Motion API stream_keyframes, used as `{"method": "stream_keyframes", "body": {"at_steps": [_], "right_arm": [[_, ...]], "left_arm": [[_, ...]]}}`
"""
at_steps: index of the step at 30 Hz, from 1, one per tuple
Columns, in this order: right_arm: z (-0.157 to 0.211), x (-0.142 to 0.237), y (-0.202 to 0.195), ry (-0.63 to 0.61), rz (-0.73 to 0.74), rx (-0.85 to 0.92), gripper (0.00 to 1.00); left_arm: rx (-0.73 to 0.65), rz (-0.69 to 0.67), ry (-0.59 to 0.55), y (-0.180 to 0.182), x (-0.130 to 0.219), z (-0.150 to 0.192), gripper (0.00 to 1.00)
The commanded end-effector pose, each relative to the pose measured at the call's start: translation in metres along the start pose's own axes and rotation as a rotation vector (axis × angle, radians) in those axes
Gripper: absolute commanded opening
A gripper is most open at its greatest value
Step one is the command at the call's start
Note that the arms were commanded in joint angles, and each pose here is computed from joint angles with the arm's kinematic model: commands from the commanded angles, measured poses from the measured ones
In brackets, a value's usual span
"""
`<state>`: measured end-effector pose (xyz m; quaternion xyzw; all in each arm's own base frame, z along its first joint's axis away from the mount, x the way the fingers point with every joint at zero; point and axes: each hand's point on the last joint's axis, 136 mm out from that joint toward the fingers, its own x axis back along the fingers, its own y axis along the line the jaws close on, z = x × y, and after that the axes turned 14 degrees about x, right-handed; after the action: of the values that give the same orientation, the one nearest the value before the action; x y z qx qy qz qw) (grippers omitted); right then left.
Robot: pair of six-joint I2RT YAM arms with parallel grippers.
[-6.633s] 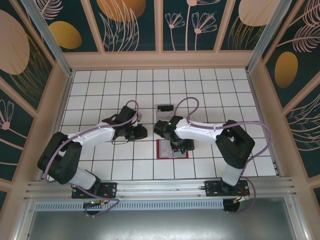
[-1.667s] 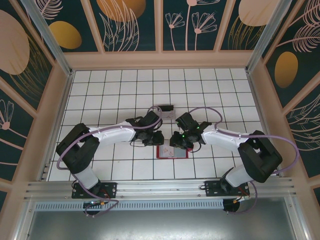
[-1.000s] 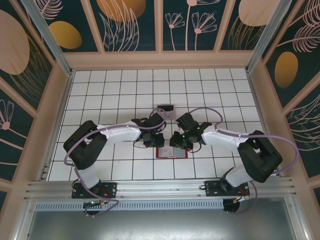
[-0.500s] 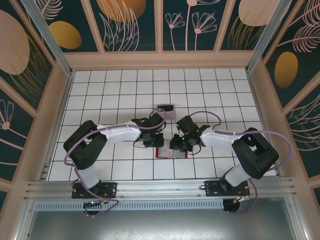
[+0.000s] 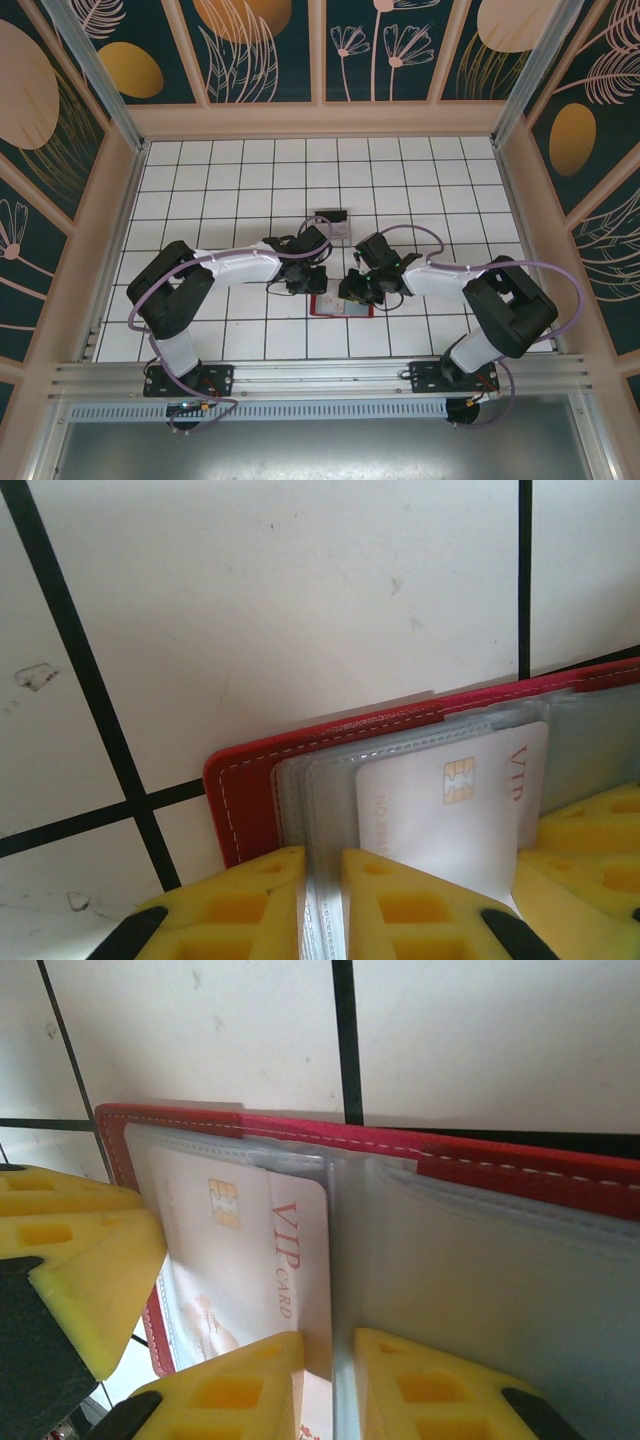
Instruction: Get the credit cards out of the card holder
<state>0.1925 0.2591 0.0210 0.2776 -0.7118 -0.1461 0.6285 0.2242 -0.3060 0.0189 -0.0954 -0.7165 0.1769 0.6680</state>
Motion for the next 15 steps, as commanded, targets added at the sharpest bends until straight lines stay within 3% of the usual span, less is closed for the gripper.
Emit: {"method": "stream_keyframes", "body": {"at_steps": [1,15], "right_arm": [[0.004,-0.002,-0.001,0.006,-0.013,-0.014,0.20],[0.004,0.009,-0.008,-0.021,0.012,-0.018,0.09]], "left_arm": [[-0.010,-0.057,0.035,0.013,-0.008,0.009,0.19],[-0.011,-0.070,0.032,0.016,-0.007,0.009,0.19]]}}
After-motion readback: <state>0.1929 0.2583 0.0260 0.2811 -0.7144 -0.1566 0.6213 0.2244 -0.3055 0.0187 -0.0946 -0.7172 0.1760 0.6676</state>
